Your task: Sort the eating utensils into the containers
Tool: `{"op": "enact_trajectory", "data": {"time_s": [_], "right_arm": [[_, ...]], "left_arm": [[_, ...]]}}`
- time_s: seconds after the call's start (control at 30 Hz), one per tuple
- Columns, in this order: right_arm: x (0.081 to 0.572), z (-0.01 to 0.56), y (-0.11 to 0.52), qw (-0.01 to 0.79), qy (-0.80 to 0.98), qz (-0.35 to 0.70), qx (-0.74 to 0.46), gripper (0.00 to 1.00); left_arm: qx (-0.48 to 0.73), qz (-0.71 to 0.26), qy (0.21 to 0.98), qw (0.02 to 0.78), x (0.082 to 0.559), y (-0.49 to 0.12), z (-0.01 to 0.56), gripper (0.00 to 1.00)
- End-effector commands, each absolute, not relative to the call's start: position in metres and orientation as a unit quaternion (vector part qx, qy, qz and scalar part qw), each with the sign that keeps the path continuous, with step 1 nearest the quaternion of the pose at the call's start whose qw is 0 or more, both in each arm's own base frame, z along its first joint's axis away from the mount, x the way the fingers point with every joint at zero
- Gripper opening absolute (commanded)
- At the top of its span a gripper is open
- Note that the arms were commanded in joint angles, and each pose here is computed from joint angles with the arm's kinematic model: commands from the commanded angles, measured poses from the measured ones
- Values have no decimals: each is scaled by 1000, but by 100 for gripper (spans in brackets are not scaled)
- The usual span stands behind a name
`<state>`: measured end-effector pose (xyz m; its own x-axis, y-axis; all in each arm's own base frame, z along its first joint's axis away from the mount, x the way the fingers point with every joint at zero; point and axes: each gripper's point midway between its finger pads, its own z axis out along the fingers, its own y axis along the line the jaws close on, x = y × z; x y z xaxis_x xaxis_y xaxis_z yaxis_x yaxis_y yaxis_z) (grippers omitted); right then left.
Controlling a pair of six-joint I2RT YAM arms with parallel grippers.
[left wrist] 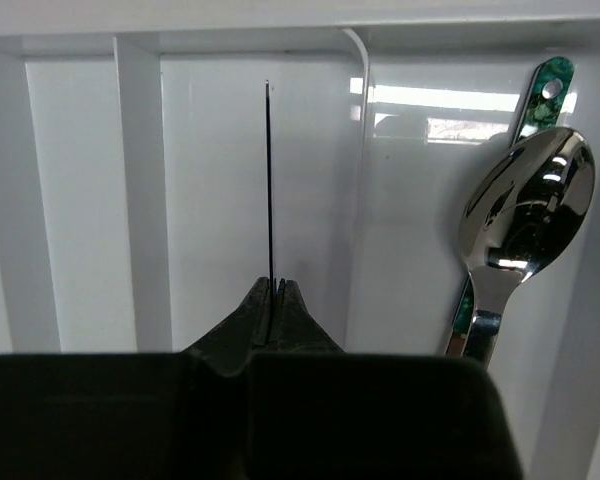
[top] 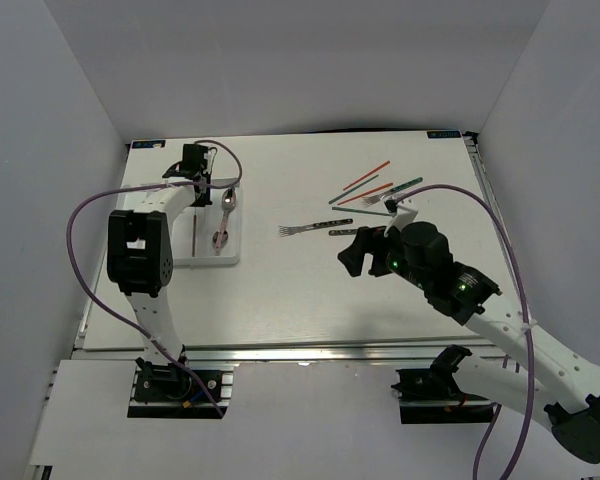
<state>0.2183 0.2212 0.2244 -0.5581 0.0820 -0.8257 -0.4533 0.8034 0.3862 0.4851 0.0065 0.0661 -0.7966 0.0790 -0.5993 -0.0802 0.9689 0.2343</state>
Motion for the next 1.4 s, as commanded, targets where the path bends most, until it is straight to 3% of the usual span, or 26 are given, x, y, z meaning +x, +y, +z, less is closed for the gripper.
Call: {"op": "enact_trajectory", "data": {"time_s": [0.0,0.1,0.17,0.2,0.27,0.3,0.5,0.73,0.9,0.93,0.97,1.23,1.37], "right_arm": [[220,223,211,468,834,270,-113,89],[222,224,212,469,833,270,-116,89],[225,224,214,472,832,268,-115,89],[228,224,213,474,833,262,-112,89],[235,223,214,475,836,251,-113,89],[240,223,212,477,838,241,-108,89],[282,203,193,443,877,174,-61,89],[353,148,147,379,921,62,63,89],[389,124,125,342,927,0,152,80],[403,120,130,333,925,-1,182,78],[399,113,123,313,929,-29,197,78],[407,72,127,248,909,-110,317,76],[399,57,123,237,891,-131,364,69]], "left_arm": [[-2,136,917,374,505,12,109,0],[-2,138,919,368,499,13,103,1],[-4,137,922,361,491,13,96,18],[-4,135,922,361,489,12,95,35],[-9,141,923,358,481,15,95,51],[-17,150,922,357,479,19,99,64],[-84,153,894,412,467,27,173,98],[-237,144,841,464,384,46,226,98],[-278,156,816,482,323,60,209,98],[-264,157,830,465,309,58,180,98],[-258,138,818,494,307,55,188,98],[-214,89,849,474,301,32,165,98],[-201,80,852,476,302,24,165,98]]}}
